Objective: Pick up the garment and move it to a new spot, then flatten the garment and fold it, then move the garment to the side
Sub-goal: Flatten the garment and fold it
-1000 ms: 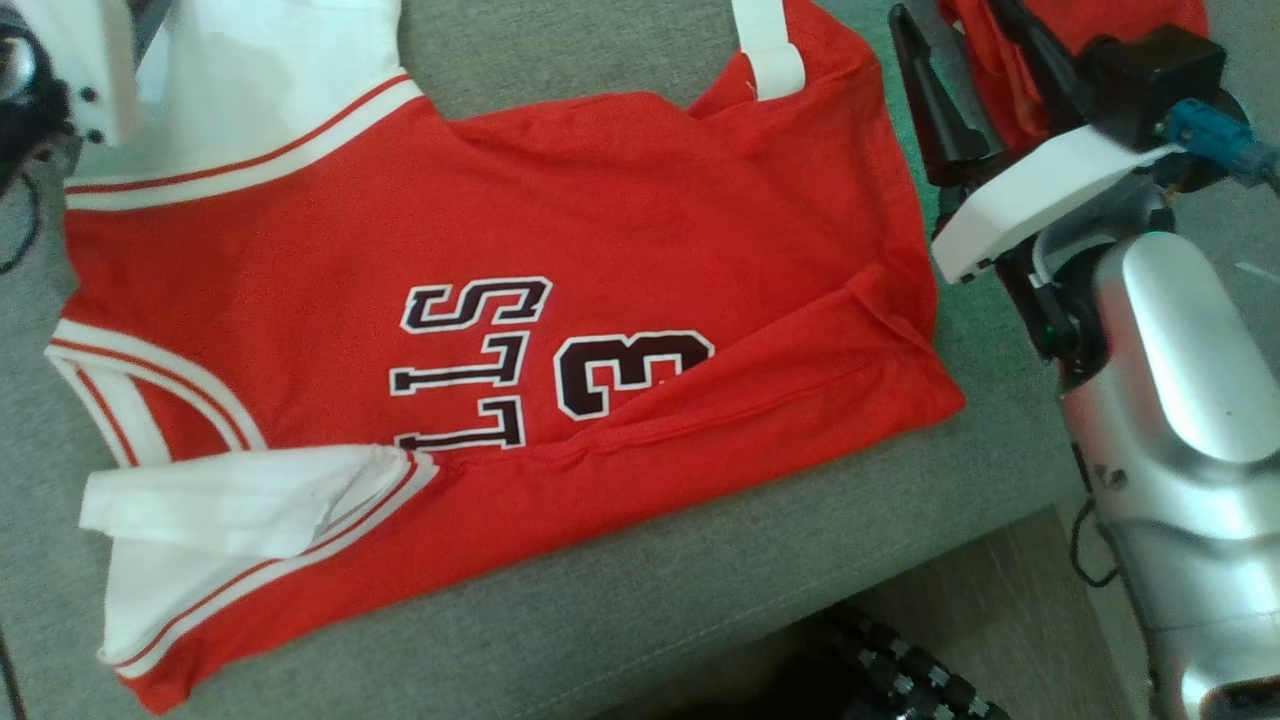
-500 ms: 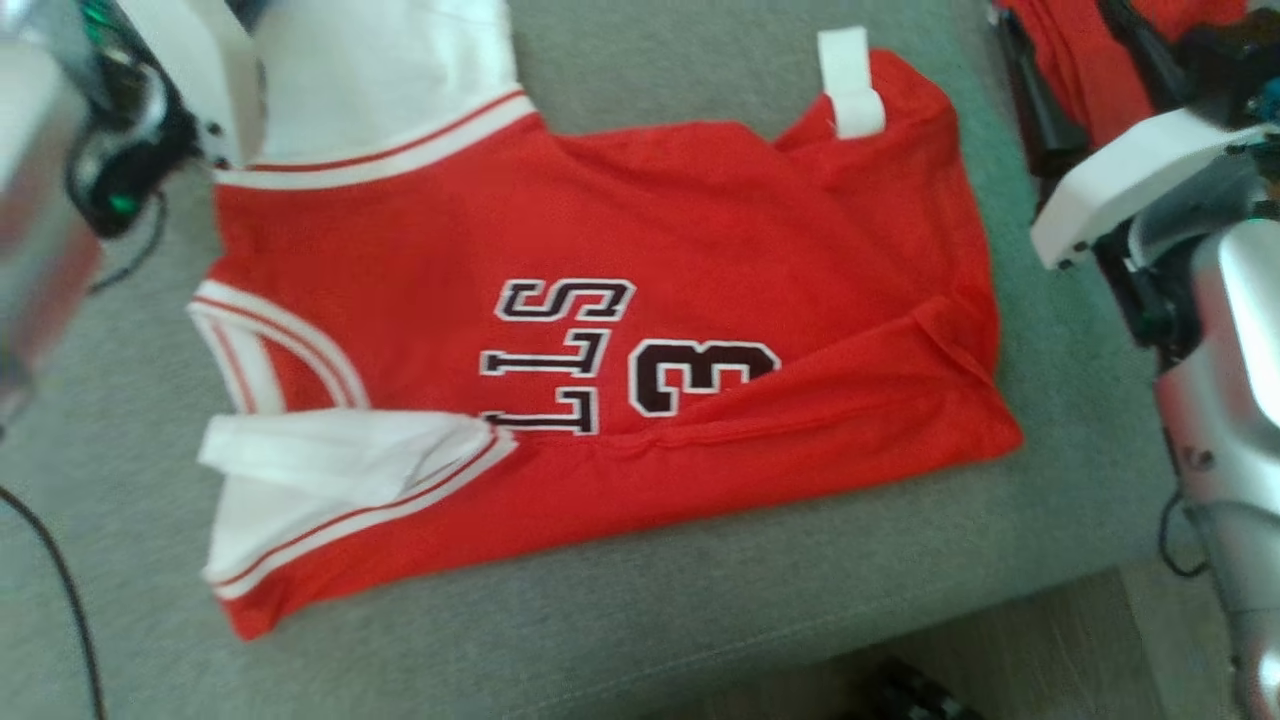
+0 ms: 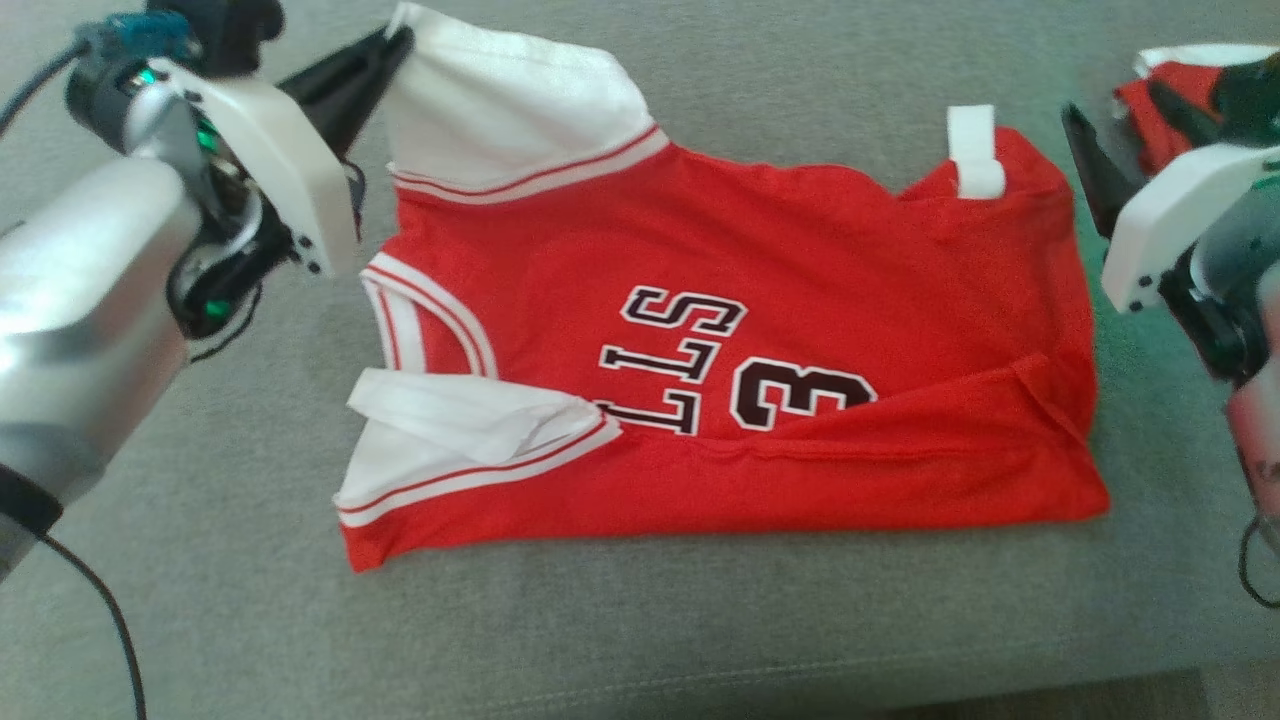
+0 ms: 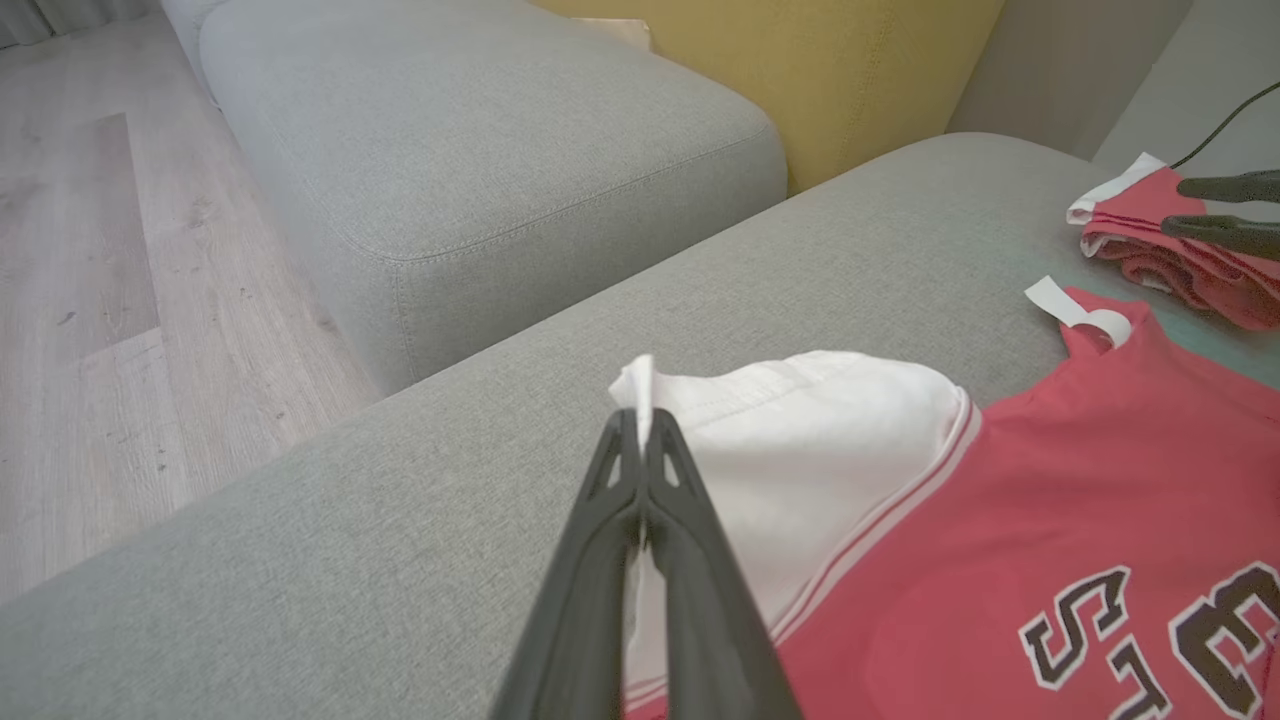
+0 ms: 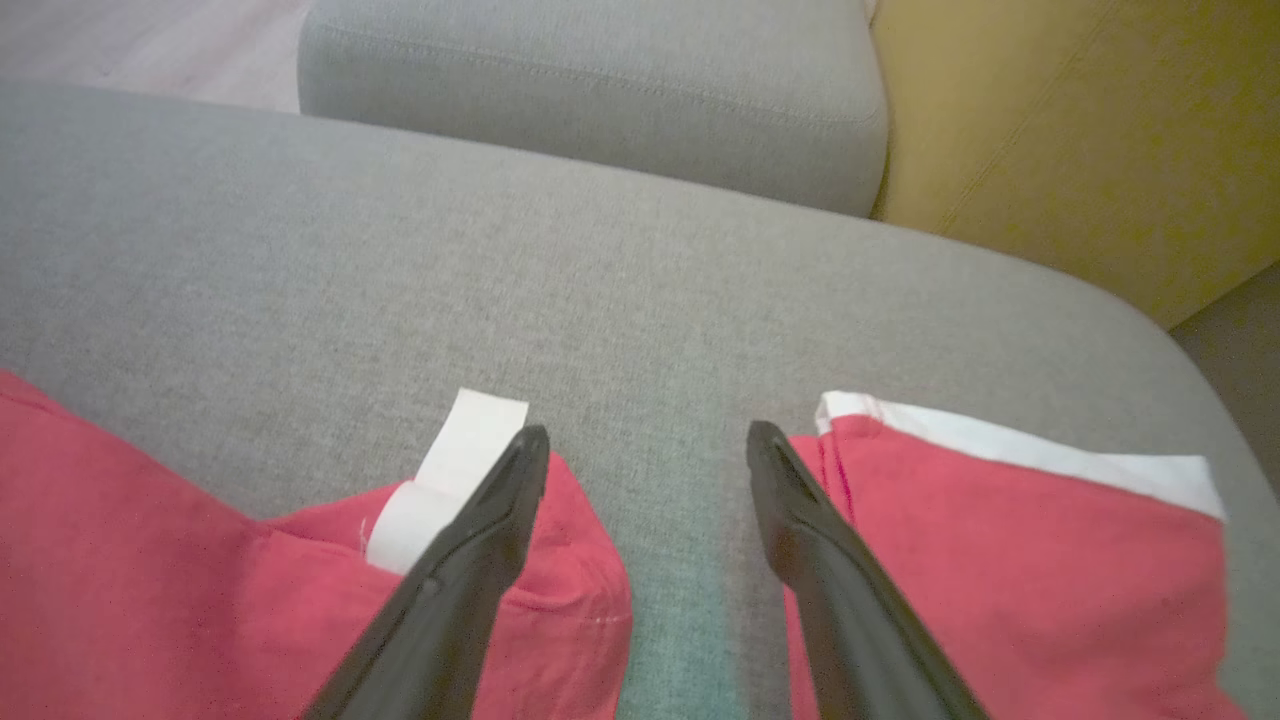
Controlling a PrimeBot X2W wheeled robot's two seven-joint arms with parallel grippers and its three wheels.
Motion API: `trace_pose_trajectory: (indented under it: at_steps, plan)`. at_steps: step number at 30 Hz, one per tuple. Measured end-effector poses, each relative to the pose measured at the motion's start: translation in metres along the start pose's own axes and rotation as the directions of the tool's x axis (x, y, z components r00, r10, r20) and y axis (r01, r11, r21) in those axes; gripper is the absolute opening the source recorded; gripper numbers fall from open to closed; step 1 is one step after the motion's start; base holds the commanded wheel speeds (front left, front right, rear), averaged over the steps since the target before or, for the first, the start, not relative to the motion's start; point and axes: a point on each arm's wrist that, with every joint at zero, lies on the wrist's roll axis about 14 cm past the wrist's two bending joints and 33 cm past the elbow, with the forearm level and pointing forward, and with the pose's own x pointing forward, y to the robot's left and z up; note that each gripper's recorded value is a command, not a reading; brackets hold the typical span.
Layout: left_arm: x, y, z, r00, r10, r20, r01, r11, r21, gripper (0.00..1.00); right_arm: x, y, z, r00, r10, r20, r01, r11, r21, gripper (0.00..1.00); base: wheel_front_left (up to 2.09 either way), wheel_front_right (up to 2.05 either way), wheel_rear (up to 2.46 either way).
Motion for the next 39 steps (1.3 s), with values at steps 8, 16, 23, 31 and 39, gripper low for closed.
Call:
trace_pose_trajectory:
  at_steps: [8,16,23,31,39]
  plan:
    - [-0.016,-0.001,-0.004,1.0,-0.004,-0.008,0.004,1.0,0.004,0.0,0.012,0.024,-0.043,0.981,0.068,-0.18,-0.071,0.997,-0.013,1.0,0.0,0.0,0.0]
    - [-0.02,0.0,-0.013,1.0,-0.003,-0.025,0.003,1.0,-0.005,0.0,0.02,0.026,-0.061,0.96,0.076,-0.271,-0.085,0.996,-0.025,1.0,0.0,0.0,0.0]
    - [-0.023,-0.001,-0.014,1.0,-0.001,-0.022,0.001,1.0,-0.003,0.0,0.021,0.017,-0.065,0.952,0.052,-0.303,-0.063,0.998,-0.027,1.0,0.0,0.0,0.0]
    - [-0.026,0.0,-0.012,1.0,0.013,-0.019,-0.013,1.0,0.004,0.0,0.012,0.021,-0.069,0.943,0.064,-0.328,-0.064,0.998,0.01,0.0,0.0,0.0,0.0]
    - [-0.031,0.015,-0.011,0.998,0.069,-0.003,-0.069,0.998,0.008,0.0,0.009,0.021,-0.052,0.959,0.079,-0.272,-0.065,0.996,0.06,0.0,0.0,0.0,0.0]
